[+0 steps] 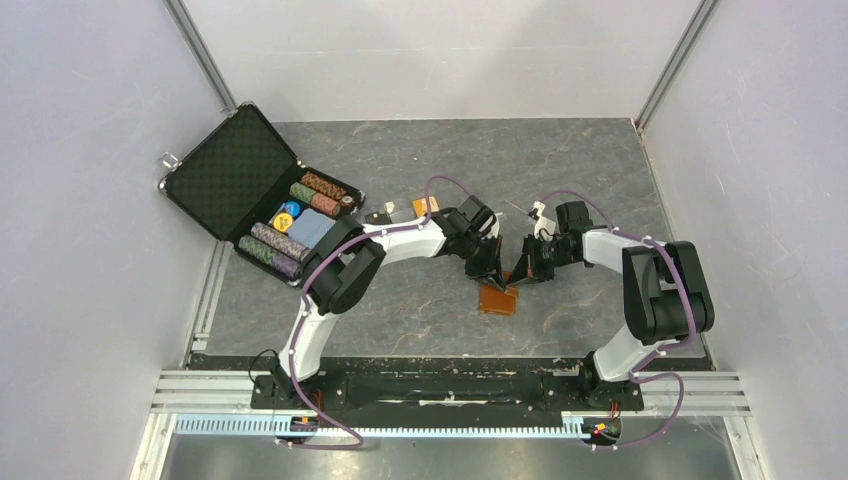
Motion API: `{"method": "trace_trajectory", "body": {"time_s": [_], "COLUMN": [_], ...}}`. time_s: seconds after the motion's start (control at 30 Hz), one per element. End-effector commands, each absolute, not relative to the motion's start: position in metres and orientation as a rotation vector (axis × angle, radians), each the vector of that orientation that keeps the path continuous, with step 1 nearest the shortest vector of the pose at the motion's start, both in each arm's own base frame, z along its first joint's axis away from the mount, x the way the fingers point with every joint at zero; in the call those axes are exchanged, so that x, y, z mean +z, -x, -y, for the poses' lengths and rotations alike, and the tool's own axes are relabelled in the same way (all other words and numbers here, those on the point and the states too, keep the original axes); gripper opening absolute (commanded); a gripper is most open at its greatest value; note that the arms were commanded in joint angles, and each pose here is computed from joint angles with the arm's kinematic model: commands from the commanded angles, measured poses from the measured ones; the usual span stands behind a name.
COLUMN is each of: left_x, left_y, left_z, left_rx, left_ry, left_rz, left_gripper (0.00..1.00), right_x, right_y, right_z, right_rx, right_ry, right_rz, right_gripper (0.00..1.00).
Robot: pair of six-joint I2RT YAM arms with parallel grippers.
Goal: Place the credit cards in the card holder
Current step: Close the card holder at the center of the board.
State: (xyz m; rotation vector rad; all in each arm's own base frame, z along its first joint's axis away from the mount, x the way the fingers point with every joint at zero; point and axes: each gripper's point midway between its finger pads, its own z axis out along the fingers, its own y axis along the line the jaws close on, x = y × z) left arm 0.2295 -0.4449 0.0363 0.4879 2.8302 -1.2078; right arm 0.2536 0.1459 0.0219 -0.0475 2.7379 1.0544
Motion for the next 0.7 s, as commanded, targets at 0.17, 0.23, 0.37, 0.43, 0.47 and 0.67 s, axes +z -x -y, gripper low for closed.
{"method": "trace_trajectory", "body": {"time_s": [0.17,0.23,0.37,0.43,0.47,0.67], "left_x": [0.054,0.051,0.051,0.049,0.049,0.045], "left_y": [-0.247,-0.247,-0.25,-0.25,-0.249,-0.248], "left_z": [0.436,0.435,0.43,0.429,0.428,0.427], "left_rx": [-1.117,-1.096,-1.05,-1.034,-1.032,-1.024], "left_ry": [-0.49,-0.492,-0.493,-0.495,-0.499,-0.507], "left_rz": [-2.762,-2.775,-2.777,-2.784,-2.787,-2.802], "left_gripper": [0.02,0.02,0.02,0.02,0.02,0.02], "right_x": [0.027,0.031,0.037,0.041,0.042,0.054], "right_y": [-0.267,-0.27,-0.274,-0.277,-0.278,-0.287], "right_z": [-0.144,-0.144,-0.145,-0.145,-0.144,-0.144], "right_rx": [1.009,1.002,0.996,0.99,0.985,0.963], "right_ry": [0.129,0.14,0.152,0.157,0.158,0.171], "right_rz": [-2.687,-2.672,-2.644,-2.63,-2.623,-2.569], "right_gripper": [0.0,0.0,0.0,0.0,0.0,0.0]}}
